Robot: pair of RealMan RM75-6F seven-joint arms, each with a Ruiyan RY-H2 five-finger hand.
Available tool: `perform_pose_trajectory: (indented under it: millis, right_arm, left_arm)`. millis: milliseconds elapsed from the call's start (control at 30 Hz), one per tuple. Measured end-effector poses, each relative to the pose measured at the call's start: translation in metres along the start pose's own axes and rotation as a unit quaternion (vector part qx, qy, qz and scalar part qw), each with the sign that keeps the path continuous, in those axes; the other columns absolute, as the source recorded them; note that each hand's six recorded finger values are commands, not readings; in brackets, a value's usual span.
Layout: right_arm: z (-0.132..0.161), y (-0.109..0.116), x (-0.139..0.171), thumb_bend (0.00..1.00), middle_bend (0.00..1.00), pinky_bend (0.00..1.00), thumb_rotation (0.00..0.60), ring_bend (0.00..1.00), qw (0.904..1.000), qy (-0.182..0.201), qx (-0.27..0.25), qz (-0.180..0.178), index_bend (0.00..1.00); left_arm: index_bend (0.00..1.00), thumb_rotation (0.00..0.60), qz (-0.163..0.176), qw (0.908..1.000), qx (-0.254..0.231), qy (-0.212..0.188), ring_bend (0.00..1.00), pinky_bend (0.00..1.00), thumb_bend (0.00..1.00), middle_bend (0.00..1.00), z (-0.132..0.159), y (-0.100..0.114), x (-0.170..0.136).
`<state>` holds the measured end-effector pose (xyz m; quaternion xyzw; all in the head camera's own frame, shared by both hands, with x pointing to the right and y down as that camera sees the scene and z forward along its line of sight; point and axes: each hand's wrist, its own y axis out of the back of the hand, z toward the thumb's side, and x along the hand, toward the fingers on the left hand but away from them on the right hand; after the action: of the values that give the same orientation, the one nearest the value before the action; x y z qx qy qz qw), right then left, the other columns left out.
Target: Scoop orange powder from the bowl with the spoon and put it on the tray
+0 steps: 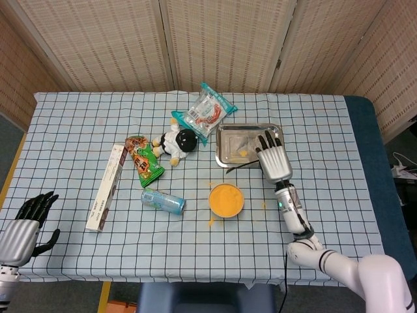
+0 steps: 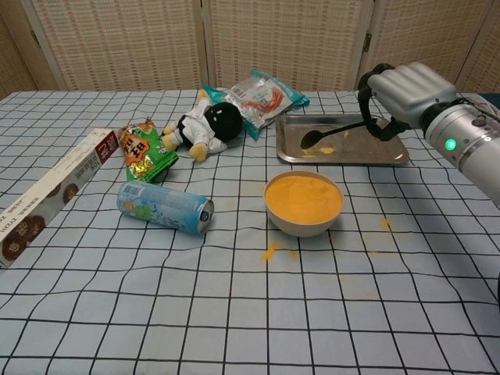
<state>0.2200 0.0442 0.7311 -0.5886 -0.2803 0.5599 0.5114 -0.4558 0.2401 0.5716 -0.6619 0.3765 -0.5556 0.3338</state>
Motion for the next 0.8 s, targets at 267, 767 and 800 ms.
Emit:
perform_pose_trajectory:
  millis: [267, 767, 800]
  right_arm:
    - [-0.012, -0.015, -0.034, 0.73, 0.19, 0.28, 0.600, 0.07, 0.9978, -0.061, -0.011, 0.022, 0.60]
    - [-0.015, -0.021, -0.049, 0.34, 0.00, 0.16, 0.600, 0.00, 0.9943, -0.087, -0.049, 0.038, 0.00]
    - [-0.017, -0.018, -0.047, 0.33, 0.00, 0.15, 0.600, 0.00, 0.9945, -0.085, -0.053, 0.032, 0.00]
  left_arm:
    - [0.00, 0.600, 0.002, 1.0000, 0.000, 0.006, 0.00, 0.08, 0.44, 0.00, -0.004, 0.000, 0.001]
    - [0.00, 0.600, 0.000, 1.0000, -0.001, 0.002, 0.00, 0.08, 0.44, 0.00, -0.002, 0.000, 0.001]
    - [0.00, 0.600, 0.001, 1.0000, -0.001, 0.002, 0.00, 0.08, 0.44, 0.00, -0.002, 0.000, 0.001]
